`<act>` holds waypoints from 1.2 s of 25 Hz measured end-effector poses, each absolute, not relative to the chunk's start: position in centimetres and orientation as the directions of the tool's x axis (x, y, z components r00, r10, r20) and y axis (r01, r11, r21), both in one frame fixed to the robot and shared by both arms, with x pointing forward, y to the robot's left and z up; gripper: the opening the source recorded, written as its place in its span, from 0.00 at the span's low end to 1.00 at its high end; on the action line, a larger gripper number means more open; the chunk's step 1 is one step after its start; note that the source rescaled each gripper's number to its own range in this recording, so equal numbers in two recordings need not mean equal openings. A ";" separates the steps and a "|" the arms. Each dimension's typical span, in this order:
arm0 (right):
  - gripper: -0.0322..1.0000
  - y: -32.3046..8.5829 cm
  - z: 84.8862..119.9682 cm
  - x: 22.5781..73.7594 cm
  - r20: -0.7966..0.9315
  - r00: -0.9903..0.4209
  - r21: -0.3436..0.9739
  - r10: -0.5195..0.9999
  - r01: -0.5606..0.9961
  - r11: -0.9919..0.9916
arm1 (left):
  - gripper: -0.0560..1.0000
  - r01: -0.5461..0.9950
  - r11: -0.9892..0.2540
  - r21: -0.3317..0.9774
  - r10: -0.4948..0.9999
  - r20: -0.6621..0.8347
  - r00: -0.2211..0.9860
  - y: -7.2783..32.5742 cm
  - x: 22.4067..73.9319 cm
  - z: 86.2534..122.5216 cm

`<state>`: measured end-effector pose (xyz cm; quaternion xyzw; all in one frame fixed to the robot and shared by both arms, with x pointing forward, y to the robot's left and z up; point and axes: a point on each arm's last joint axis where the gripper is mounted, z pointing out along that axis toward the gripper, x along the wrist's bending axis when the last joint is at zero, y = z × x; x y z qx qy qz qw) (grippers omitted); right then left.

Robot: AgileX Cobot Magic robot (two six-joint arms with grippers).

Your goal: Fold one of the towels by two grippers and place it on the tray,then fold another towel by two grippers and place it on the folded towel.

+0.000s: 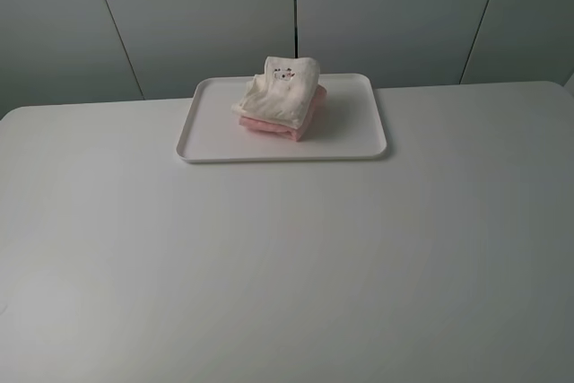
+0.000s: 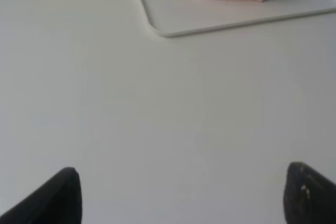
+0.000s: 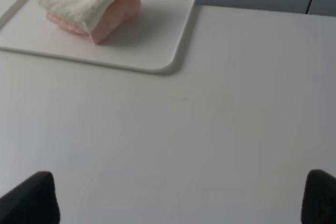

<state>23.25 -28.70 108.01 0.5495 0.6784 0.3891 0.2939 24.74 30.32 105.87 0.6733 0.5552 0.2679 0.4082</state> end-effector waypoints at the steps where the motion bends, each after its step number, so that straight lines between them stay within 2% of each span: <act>1: 1.00 -28.7 107.4 23.1 0.019 -0.229 0.850 0.973 0.517 0.105 | 0.99 0.521 -0.041 0.852 0.968 -0.094 0.231 30.5 24.4 105.7; 6: 1.00 -28.8 105.4 22.9 -0.013 -0.242 0.869 0.970 0.478 0.131 | 0.99 0.475 0.004 0.880 0.979 -0.101 0.179 31.3 23.6 105.6; 25: 1.00 -28.8 105.4 22.9 -0.013 -0.234 0.881 0.972 0.458 0.122 | 0.99 0.465 -0.001 0.885 0.986 -0.076 0.146 31.7 23.6 105.6; 30: 1.00 -28.7 105.4 23.0 -0.013 -0.124 0.881 0.992 0.467 0.070 | 0.99 0.464 0.045 0.884 0.995 -0.083 0.062 31.7 23.4 105.6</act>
